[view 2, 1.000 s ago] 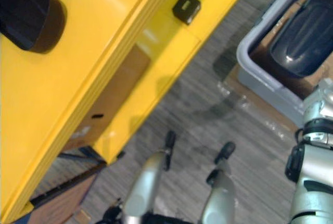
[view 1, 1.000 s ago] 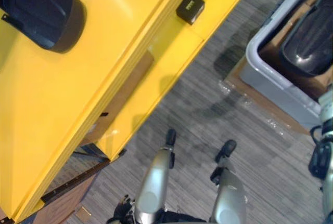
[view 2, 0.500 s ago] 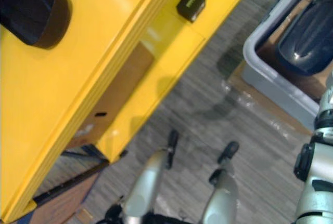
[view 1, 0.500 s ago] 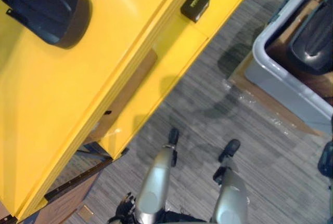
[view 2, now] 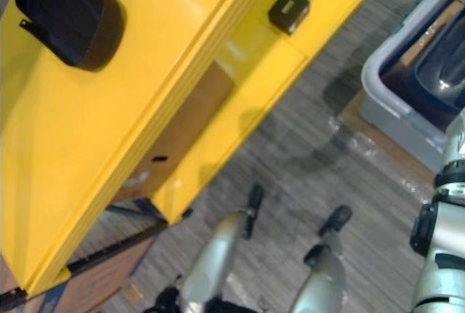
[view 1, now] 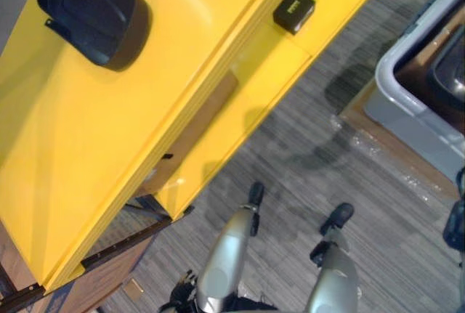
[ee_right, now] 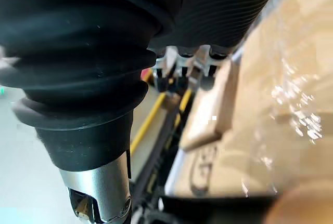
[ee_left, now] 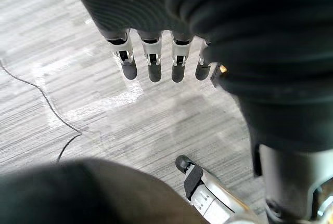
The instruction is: Walk over and take plastic housings, then place them on the shelf
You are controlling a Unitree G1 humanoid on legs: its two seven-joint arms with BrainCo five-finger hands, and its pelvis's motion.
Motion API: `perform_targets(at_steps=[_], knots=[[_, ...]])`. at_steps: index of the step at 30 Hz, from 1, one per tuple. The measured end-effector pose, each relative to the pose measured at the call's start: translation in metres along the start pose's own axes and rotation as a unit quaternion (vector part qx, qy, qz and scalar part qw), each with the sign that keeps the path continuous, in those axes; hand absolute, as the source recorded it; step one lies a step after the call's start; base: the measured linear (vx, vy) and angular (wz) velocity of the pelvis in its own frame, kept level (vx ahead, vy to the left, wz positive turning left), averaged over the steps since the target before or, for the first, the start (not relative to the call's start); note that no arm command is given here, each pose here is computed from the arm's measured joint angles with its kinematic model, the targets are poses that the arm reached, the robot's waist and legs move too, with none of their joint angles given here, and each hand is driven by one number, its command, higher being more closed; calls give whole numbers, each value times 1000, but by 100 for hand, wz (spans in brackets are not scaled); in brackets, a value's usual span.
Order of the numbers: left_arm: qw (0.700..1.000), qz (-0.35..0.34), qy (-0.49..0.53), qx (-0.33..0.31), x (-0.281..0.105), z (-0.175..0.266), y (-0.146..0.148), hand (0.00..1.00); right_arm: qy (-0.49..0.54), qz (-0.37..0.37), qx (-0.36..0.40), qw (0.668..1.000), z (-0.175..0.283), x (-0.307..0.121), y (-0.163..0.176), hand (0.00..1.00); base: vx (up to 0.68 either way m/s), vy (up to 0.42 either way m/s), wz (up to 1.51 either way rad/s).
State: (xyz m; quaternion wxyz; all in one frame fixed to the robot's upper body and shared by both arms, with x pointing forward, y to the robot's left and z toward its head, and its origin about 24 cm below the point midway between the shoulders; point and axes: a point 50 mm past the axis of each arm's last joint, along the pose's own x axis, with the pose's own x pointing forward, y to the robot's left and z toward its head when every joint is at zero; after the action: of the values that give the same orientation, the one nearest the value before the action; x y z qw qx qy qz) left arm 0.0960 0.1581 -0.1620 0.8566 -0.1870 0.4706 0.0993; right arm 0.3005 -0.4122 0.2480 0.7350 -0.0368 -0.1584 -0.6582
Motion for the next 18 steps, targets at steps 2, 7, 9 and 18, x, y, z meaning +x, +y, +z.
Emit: perform_targets(at_steps=[2, 7, 9, 18], knots=[[1000, -3, 0, 0, 0, 0, 0, 0, 3, -1, 2, 1000, 3, 0, 2, 0, -15, 31, 7], [1000, -16, -2, 0, 0, 1, -2, 0, -4, 6, -19, 1000, 9, 1, 5, 0, -19, 26, 6], [1000, -21, -4, -9, 0, 1, -2, 0, 2, 5, -30, 1000, 8, 1, 5, 0, -28, 19, 11], [999, -32, -2, -4, 1, 1, -7, 0, 36, -30, -65, 997, 3, 7, -2, 0, -41, -1, 3]])
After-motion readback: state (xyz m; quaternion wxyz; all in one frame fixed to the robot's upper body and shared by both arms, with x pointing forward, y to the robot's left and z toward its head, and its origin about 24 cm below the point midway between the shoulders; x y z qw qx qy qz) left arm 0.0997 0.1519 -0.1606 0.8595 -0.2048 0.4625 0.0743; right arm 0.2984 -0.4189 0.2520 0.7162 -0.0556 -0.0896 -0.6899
